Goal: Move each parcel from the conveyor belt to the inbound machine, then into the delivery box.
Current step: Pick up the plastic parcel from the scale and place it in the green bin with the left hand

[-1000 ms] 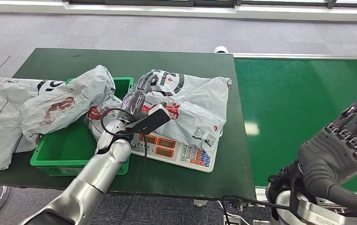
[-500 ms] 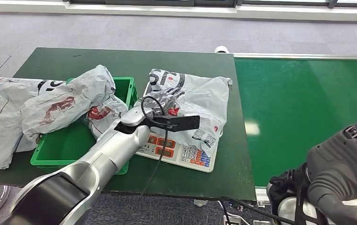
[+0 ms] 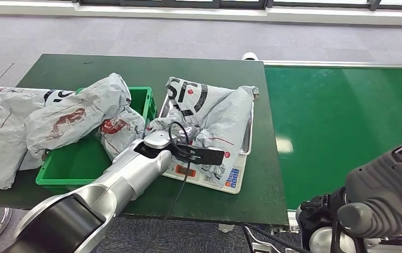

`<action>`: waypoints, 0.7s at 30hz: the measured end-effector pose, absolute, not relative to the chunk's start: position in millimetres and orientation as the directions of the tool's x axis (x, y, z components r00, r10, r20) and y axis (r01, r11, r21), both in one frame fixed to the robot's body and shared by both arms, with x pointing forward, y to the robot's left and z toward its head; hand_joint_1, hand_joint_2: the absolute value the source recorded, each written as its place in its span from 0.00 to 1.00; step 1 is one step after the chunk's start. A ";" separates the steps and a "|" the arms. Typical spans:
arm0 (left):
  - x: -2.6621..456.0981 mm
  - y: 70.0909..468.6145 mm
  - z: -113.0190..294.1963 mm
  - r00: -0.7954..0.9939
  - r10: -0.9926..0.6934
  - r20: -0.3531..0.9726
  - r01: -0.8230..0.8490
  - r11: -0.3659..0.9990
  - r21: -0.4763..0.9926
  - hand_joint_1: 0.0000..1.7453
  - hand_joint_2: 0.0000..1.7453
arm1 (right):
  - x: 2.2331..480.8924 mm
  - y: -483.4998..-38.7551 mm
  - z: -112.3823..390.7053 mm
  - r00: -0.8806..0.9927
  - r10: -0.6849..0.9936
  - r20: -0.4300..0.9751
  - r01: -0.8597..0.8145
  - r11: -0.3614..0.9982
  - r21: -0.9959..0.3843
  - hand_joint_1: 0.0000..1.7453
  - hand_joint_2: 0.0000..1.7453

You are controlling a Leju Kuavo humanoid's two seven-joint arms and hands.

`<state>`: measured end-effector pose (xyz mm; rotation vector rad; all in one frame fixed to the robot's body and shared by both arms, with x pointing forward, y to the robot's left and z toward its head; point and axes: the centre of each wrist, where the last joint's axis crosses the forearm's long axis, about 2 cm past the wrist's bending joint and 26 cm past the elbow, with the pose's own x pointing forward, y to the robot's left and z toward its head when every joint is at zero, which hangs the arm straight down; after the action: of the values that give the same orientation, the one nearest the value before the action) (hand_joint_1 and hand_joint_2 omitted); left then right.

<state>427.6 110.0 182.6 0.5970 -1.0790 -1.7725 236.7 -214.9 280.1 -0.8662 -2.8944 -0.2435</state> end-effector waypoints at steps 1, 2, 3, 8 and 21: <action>427.9 109.9 183.0 -0.437 -0.897 0.060 0.467 -0.169 0.868 1.00 1.00 | 236.8 -214.7 280.3 -0.831 0.535 0.151 0.553 0.824 0.122 0.00 1.00; 428.2 110.0 183.6 -0.438 -0.897 0.058 0.465 -0.171 0.869 1.00 1.00 | 236.8 -214.5 280.5 -0.832 0.535 0.151 0.552 0.825 0.123 0.00 1.00; 428.7 110.0 184.5 -0.439 -0.897 0.056 0.463 -0.172 0.869 1.00 1.00 | 236.8 -214.4 280.6 -0.832 0.534 0.150 0.552 0.825 0.123 0.00 1.00; 430.6 110.1 187.7 -0.442 -0.895 0.055 0.414 -0.149 0.898 1.00 1.00 | 236.3 -214.3 281.2 -0.830 0.539 0.145 0.555 0.823 0.121 0.00 1.00; 441.8 104.8 217.2 -0.491 -0.860 0.139 0.204 0.042 0.978 1.00 1.00 | 234.6 -213.3 281.0 -0.823 0.551 0.139 0.566 0.817 0.114 0.00 1.00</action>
<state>441.8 104.8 217.2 0.7003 -1.4709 -1.5868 234.6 -213.3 281.0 -0.8935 -2.8981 -0.2288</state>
